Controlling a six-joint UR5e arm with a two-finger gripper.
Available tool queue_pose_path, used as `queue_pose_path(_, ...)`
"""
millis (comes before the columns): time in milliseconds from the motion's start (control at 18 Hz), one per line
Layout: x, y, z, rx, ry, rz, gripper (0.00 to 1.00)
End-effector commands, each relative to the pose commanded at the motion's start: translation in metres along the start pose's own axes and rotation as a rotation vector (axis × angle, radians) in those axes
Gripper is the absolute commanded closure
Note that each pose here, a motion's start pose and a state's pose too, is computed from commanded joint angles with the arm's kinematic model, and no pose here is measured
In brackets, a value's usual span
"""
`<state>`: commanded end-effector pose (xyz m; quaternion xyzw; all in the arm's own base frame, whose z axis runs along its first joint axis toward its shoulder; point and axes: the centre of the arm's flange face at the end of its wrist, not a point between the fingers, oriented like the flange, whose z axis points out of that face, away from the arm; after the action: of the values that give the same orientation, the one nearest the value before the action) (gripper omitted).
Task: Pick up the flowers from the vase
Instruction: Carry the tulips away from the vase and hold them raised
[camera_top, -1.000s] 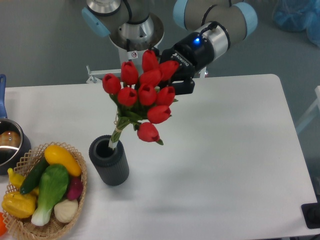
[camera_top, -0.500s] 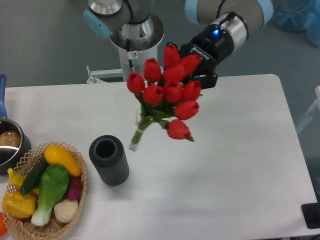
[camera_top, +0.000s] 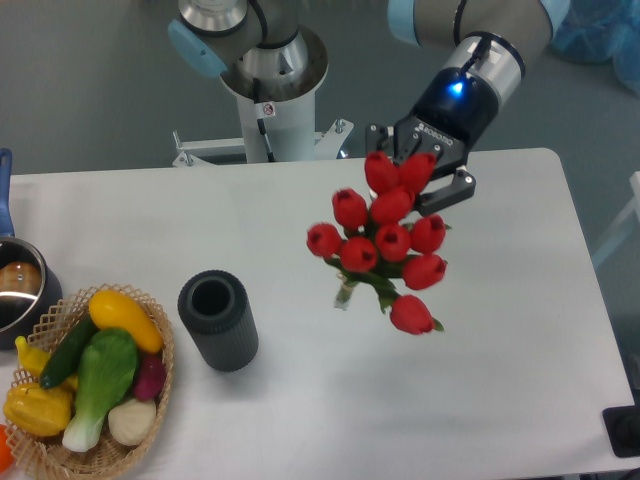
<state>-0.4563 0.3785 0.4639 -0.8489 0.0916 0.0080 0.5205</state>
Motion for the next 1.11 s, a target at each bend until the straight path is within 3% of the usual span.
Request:
queue_pose_path(222, -0.003, 0.015, -0.001, -0.211, -0.069, 0.011, 0.99)
queue_pose_path(611, -0.014, 0.036, -0.009, -0.267, -0.096, -0.021, 1.0)
queue_pose_path(833, -0.025, 0.062, 0.0, -0.397, -0.096, 0.041, 1.0)
queue_pose_path(1111, -0.032, 0.083, 0.007, -0.54, -0.107, 0.042, 1.0)
